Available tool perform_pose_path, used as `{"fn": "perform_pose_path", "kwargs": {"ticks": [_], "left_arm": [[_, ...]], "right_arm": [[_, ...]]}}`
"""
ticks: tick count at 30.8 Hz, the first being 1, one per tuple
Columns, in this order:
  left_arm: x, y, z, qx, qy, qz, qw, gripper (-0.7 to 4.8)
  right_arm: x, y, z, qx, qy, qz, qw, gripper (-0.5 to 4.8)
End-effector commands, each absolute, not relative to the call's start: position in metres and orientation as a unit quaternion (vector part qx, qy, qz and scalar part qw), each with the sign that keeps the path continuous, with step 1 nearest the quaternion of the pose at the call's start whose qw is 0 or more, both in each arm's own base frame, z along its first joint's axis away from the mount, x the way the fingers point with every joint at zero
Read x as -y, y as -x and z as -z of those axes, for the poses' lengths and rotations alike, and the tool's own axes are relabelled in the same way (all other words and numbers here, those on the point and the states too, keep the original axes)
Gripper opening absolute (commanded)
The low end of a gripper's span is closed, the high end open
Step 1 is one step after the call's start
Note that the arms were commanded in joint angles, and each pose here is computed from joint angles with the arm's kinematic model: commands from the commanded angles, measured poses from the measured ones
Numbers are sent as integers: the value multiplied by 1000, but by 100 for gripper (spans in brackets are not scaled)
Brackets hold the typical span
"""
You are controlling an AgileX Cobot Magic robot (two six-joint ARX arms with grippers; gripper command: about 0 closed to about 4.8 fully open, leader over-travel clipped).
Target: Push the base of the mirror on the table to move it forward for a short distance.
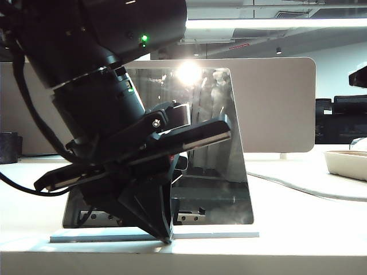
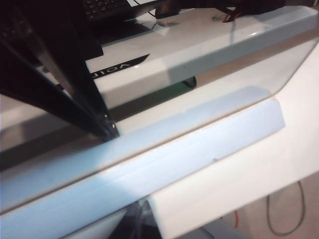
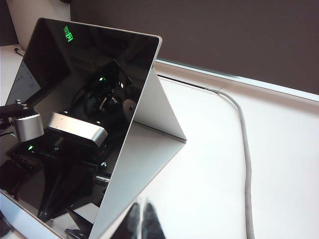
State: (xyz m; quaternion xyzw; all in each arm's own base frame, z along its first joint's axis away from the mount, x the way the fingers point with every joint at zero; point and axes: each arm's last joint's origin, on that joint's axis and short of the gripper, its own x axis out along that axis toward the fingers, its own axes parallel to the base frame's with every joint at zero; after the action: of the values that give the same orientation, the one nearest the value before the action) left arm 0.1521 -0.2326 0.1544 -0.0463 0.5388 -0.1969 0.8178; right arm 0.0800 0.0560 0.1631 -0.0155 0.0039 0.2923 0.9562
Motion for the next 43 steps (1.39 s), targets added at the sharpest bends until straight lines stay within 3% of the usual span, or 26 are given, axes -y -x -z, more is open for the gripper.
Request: {"fn": "perform_pose_path", "kwargs": {"ticks": [1,16,29,43], "left_arm": [[229,-159,-152,-540,54,179,820,-2],[204,-209,-155,-504,111,135,846,-2],[235,-268,-162,-509,108,163,838,-2],[240,-254,-174,-544,57,146,824,-2]], "right_arm": [[-56,-80,-165,3,13,-293,956,22],[-56,-80,-165,3,13,-293,956,22],[-56,-80,-165,3,13,-293,956,22],[-56,-80,-165,3,14,-293,956,22]]}}
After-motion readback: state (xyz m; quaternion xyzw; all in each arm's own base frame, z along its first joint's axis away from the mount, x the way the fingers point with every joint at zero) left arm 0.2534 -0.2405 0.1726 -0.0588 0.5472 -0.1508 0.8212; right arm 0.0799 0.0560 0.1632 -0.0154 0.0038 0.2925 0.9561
